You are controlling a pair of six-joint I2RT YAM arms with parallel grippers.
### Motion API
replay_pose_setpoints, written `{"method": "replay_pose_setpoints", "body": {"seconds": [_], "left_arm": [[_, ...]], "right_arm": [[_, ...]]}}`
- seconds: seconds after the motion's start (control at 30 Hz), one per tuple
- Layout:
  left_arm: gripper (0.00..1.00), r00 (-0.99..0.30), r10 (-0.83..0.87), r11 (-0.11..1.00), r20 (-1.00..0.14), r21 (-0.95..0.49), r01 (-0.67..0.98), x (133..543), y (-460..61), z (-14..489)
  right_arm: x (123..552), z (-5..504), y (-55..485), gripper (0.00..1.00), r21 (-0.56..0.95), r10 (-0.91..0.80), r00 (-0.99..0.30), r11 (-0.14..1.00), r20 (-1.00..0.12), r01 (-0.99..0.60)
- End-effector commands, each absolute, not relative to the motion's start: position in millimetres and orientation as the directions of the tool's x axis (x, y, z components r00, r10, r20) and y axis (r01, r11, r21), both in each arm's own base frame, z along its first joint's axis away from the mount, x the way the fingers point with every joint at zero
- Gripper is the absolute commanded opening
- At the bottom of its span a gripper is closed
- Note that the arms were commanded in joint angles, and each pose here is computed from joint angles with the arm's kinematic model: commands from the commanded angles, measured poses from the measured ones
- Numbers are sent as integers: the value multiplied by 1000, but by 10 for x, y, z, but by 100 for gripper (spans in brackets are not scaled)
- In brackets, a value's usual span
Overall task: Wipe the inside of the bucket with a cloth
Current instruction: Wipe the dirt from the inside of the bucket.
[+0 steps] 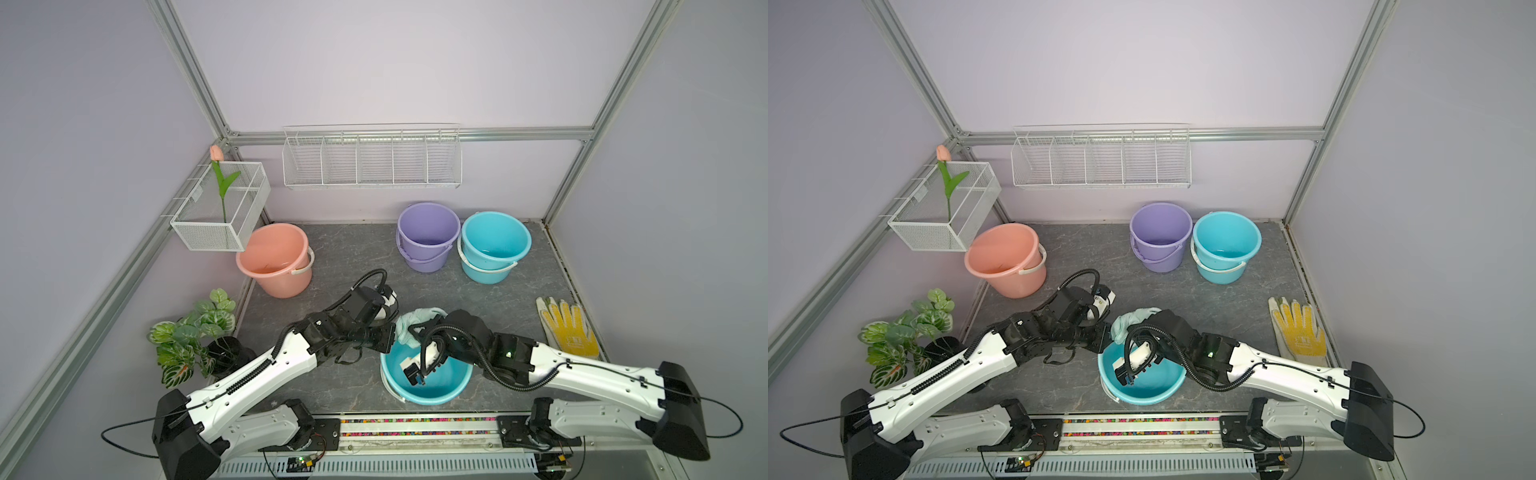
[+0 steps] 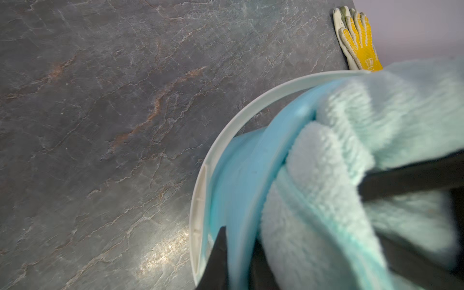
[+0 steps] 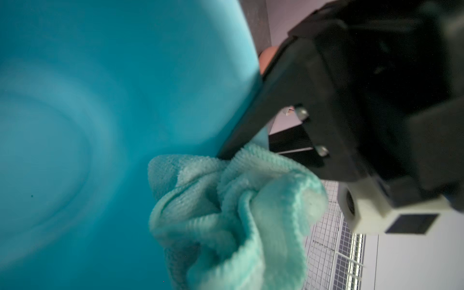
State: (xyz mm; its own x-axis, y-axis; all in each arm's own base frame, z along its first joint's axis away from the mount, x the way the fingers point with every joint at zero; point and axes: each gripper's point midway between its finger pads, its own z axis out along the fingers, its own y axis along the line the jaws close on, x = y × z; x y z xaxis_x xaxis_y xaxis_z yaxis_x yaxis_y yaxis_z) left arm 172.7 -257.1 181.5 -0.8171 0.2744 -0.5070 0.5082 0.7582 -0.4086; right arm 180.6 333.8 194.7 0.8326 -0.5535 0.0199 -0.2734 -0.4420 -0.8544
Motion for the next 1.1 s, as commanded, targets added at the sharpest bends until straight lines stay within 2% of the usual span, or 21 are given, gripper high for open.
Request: {"method": "replay_pose_setpoints", "body": {"seconds": [0.0,0.27,0.67,0.83,1.07], "left_arm": [[0,-778,313,707,-545,-414,574,1695,-2639,2007],[0,-764,307,703,-568,-405,584,1710,-2629,2061],[0,-757,282,695,-590,-419,585,1710,-2627,2123],[0,-764,252,736,-593,-395,550,1763,-2540,2089],[0,-785,192,791,-589,-381,480,1854,-2455,2054]], "right_arm": [[1798,1694,3405,7,-820,-475,874,-538,103,-196],[1808,1216,3545,7,-735,-438,894,-635,89,-238],[1739,316,3547,7,-538,-466,884,-734,-43,-413],[1818,780,3684,7,-626,-492,866,-648,-89,-433],[1756,1574,3537,7,-726,-520,846,-535,-120,-432]]}}
